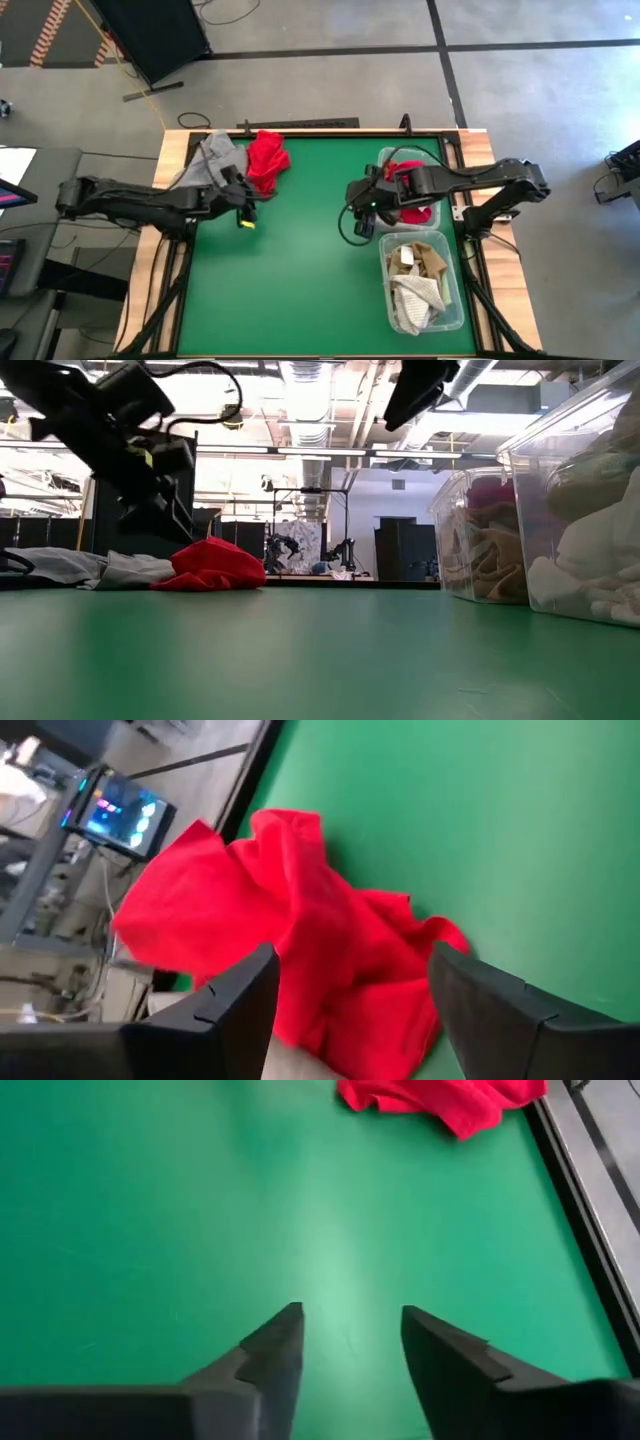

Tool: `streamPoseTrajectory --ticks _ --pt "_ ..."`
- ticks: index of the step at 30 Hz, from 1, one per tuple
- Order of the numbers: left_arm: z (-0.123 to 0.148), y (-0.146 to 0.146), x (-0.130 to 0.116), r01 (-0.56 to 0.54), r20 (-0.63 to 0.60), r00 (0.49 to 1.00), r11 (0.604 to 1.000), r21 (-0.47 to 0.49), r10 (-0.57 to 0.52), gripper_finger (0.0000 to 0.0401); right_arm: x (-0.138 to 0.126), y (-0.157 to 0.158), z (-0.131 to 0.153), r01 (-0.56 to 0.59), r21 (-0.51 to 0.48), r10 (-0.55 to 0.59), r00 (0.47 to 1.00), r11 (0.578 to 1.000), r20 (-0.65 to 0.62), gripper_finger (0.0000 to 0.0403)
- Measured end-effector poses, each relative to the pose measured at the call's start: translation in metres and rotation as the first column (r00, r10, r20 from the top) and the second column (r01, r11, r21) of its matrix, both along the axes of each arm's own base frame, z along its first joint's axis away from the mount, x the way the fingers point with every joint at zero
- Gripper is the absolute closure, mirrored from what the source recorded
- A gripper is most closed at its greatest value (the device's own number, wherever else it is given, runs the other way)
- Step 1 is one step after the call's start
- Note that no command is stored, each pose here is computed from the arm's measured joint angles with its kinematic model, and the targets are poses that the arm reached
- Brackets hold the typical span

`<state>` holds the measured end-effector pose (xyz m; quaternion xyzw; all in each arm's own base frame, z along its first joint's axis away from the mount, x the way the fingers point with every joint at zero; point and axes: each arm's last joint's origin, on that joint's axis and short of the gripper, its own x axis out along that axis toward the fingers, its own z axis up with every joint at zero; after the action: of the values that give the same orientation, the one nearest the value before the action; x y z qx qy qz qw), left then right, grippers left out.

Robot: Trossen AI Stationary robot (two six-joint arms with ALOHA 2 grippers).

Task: Sort towels by color in basket
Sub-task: Put the red towel into the top transparent bin

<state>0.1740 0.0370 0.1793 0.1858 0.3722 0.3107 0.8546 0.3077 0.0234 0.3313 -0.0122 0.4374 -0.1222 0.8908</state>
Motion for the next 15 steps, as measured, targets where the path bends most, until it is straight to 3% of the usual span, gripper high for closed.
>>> streamPoseTrajectory --ticks 7,11,15 --pt "-0.002 0.017 0.031 0.004 -0.139 0.990 1.000 0.006 -0.003 0.0132 0.009 0.007 -0.010 -0.039 -0.017 0.039 0.999 0.999 -0.025 0.0165" --pt "-0.011 0.031 0.048 0.031 -0.190 0.980 0.993 -0.111 -0.051 0.0112 0.014 0.010 -0.012 -0.048 -0.019 0.048 0.999 0.999 -0.006 0.0163" --pt "-0.025 0.051 0.059 -0.044 -0.255 0.967 0.985 -0.168 0.000 0.0102 0.017 0.013 -0.016 -0.064 -0.026 0.064 0.998 0.998 -0.015 0.0163"
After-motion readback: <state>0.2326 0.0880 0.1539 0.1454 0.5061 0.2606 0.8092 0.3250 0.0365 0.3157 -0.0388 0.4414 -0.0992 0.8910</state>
